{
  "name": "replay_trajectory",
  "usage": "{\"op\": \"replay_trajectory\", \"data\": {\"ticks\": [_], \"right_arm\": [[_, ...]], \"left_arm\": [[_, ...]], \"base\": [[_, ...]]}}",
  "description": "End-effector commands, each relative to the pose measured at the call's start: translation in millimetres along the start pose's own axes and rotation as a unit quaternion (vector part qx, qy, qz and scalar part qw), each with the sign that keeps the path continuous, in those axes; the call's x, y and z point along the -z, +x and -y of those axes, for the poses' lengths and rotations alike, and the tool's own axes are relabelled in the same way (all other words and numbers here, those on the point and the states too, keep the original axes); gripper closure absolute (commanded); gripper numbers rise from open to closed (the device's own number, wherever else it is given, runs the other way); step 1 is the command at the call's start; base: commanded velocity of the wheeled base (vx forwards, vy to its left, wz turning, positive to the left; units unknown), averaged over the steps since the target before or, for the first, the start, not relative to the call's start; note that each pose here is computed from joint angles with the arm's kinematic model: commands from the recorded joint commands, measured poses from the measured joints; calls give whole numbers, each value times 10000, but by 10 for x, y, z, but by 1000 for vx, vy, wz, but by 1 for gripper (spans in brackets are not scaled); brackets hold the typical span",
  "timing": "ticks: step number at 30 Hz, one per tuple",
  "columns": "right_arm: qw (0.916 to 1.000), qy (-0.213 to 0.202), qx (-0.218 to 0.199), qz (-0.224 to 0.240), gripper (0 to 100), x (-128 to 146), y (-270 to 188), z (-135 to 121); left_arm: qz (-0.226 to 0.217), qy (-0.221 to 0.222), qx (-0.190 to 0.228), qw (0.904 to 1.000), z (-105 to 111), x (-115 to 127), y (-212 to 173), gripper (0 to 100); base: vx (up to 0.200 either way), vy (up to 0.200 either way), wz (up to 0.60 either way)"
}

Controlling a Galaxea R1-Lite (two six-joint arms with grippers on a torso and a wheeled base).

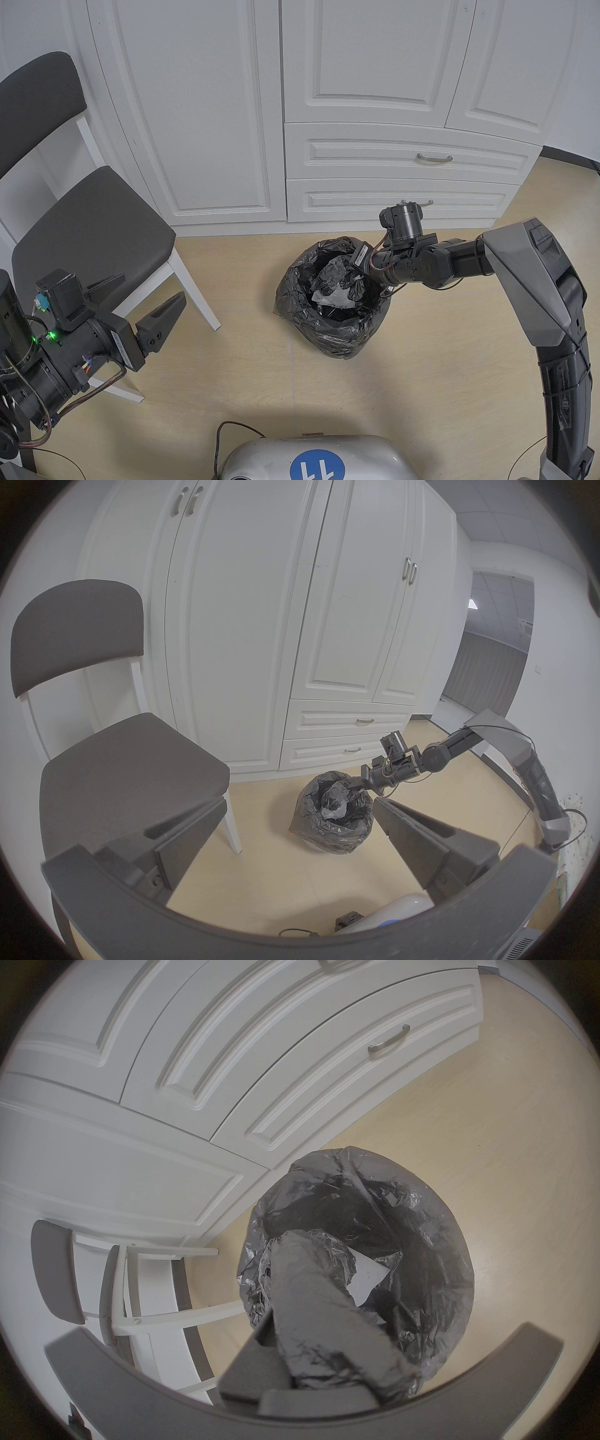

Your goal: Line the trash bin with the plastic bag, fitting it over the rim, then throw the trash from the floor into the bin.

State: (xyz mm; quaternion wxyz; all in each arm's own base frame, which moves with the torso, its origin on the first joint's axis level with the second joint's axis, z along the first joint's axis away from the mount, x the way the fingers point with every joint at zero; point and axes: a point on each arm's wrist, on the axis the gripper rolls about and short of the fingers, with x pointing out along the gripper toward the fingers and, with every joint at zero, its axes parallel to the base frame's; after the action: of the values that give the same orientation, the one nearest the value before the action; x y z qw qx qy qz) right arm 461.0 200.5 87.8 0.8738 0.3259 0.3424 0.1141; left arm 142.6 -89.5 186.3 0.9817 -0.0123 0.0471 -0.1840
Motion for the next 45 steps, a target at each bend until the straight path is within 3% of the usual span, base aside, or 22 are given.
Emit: {"op": "replay_trajectory", "data": {"ticks": [1, 11, 21, 29, 37, 45], "right_arm": [[9999, 65, 116, -10, 100, -1, 154, 163], [9995, 107, 293, -65, 100, 99, 446, 384], [9997, 93, 203, 27, 100, 33, 350, 279], [9993, -60, 124, 342, 100, -80, -42, -50], [9994, -175, 247, 143, 100, 90, 120, 27], [9992, -164, 289, 241, 100, 42, 142, 62]], "left_arm": [[-9, -7, -3, 10000, 0, 5, 2, 0], [-9, -7, -3, 10000, 0, 5, 2, 0], [-9, -7, -3, 10000, 0, 5, 2, 0], [73, -18, 10, 10000, 0, 6, 2, 0], [103, -24, 4, 9999, 2, 2, 11, 0], [110, -26, 12, 9999, 2, 0, 11, 0]], "base": [[0, 0, 0], [0, 0, 0], [0, 0, 0], [0, 0, 0], [0, 0, 0], [0, 0, 0]]}}
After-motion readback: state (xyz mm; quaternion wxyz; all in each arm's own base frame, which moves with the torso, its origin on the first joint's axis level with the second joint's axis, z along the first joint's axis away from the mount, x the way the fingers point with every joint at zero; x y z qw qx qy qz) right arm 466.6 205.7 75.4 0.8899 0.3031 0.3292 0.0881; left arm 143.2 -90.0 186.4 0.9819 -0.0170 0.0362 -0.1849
